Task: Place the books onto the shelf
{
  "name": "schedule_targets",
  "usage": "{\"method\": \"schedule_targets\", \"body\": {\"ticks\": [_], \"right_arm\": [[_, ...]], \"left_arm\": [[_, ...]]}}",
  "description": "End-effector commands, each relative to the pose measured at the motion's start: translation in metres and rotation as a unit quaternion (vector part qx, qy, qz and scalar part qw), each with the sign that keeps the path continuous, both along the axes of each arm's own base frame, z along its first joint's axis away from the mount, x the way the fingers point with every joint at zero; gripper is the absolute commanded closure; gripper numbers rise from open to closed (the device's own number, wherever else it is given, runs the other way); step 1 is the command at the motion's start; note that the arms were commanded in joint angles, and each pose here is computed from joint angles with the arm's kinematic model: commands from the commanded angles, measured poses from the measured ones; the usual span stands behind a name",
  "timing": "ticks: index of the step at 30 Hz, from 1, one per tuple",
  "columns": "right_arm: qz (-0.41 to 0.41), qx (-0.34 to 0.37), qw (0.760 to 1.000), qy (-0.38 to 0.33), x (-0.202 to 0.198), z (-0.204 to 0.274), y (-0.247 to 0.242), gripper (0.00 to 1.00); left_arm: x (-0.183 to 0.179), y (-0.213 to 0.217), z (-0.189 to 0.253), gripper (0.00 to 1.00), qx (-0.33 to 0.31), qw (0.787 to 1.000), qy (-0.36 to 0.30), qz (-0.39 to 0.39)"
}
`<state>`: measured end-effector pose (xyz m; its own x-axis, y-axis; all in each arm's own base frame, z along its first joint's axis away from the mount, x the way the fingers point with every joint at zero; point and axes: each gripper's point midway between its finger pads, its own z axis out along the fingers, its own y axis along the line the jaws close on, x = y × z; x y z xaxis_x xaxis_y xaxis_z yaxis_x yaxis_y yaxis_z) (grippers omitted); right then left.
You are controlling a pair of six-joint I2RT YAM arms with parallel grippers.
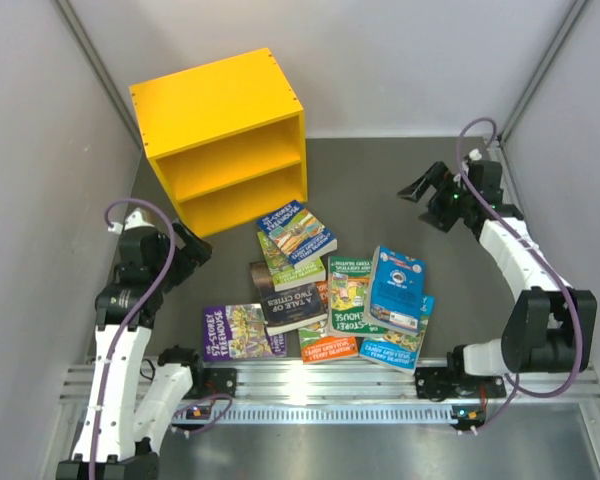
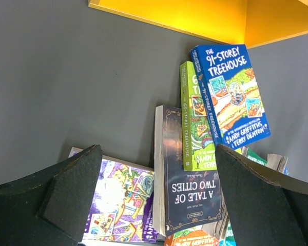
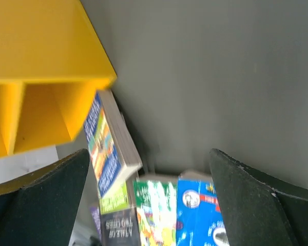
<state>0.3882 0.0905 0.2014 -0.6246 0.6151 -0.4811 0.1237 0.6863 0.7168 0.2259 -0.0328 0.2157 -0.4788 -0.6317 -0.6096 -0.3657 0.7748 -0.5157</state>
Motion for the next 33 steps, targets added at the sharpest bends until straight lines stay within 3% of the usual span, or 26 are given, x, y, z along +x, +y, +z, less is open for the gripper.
{"method": "schedule_targets", "body": {"ticks": [1,11,15,28,33], "right_arm": [[0.052,0.046,0.997,0.043,-0.025,0.001,0.034,0.0],[0.146,0.031,0.982,0.114,-0.031,-0.056,0.114,0.0],[0.172,0.045,0.974,0.142,-0.029,-0.084,0.145,0.0],[0.204,0.094,0.961,0.164,-0.008,-0.105,0.207,0.04],[0.215,0.095,0.955,0.179,-0.018,-0.113,0.222,0.15]], "left_arm": [[-0.001,0.004,0.001,0.05,0.017,1.0,-0.007,-0.001],[-0.011,0.006,-0.016,0.06,0.04,0.999,0.015,-0.023],[-0.017,0.001,-0.025,0.01,0.036,0.998,0.041,-0.041],[-0.031,0.005,-0.026,0.01,0.052,0.997,0.036,-0.042],[-0.032,0.005,-0.026,0.01,0.056,0.997,0.033,-0.045]]}}
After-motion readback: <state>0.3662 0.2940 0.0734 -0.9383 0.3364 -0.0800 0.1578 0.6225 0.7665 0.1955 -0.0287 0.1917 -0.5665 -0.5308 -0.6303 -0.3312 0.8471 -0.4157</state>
